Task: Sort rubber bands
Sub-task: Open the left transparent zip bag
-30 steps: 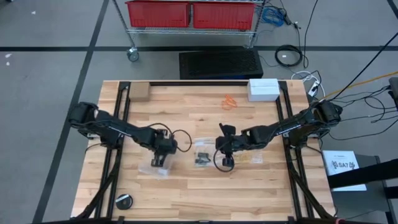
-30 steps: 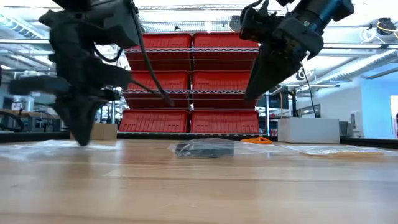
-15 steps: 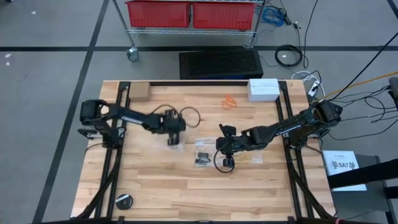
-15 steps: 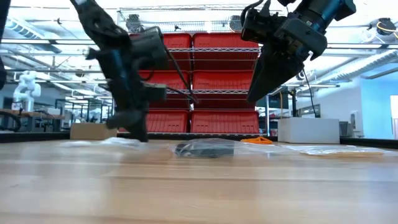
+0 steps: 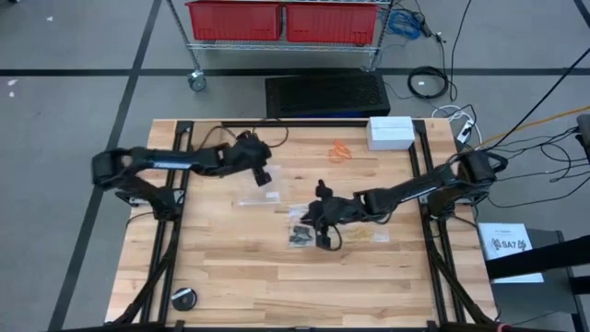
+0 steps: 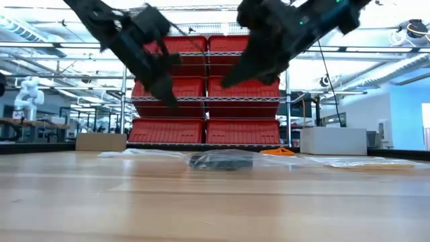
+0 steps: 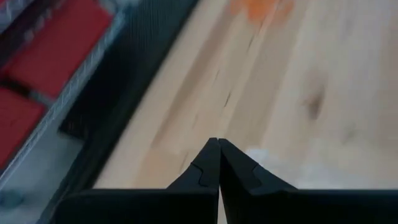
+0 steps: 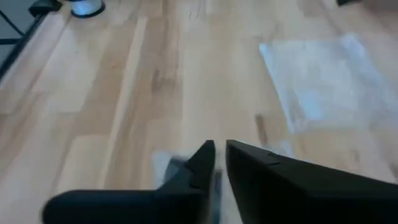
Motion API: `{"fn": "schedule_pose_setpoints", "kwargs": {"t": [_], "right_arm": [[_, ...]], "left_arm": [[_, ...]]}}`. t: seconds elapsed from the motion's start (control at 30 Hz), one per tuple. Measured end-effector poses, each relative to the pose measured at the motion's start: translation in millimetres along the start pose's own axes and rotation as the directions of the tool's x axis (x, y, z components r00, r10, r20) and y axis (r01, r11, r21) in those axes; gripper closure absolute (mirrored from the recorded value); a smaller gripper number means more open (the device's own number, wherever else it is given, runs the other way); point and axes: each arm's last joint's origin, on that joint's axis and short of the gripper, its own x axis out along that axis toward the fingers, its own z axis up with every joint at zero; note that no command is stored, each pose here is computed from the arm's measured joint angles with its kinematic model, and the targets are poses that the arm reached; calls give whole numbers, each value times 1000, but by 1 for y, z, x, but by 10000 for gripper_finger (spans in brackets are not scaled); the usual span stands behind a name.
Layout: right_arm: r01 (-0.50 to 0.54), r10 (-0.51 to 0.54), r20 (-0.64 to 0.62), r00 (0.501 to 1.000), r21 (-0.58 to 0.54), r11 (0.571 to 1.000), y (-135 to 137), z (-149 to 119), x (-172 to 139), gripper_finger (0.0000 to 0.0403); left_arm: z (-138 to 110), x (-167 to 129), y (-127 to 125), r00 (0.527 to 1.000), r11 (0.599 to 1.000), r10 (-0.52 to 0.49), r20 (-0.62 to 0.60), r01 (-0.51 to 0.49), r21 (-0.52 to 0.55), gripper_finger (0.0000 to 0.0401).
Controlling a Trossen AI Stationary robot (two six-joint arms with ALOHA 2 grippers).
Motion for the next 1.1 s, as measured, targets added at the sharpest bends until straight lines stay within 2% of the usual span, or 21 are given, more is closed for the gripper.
{"fn": "schedule_pose_setpoints", "kwargs": {"t": [0.1,0.2,0.3,0.43,0.67,0.8,0.9,1.1], "right_arm": [[30,-29,23,999,-41,999,-9,-2,24,320],[85,-83,24,996,-98,991,-18,4,50,289],[121,-124,-3,992,-161,979,-25,11,76,272],[173,-193,-85,977,-203,964,-38,19,106,264],[164,-224,-176,959,-301,939,-46,27,149,264],[228,-313,-211,926,-350,909,-49,28,165,275],[224,-327,-246,912,-369,902,-55,28,174,294],[208,-335,-266,904,-409,889,-61,22,183,371]], "left_arm": [[2,-25,0,986,997,-52,159,60,-48,397],[-1,-48,-2,946,991,-107,307,128,-46,397],[-5,-67,-3,904,985,-139,405,166,-34,397],[-9,-86,1,869,987,-130,477,157,-17,397],[-13,-98,4,849,990,-117,516,138,-3,397],[-14,-98,4,853,990,-120,508,139,1,397],[-16,-97,4,864,990,-126,488,142,4,397],[-17,-96,3,868,986,-127,480,163,-35,397]]}}
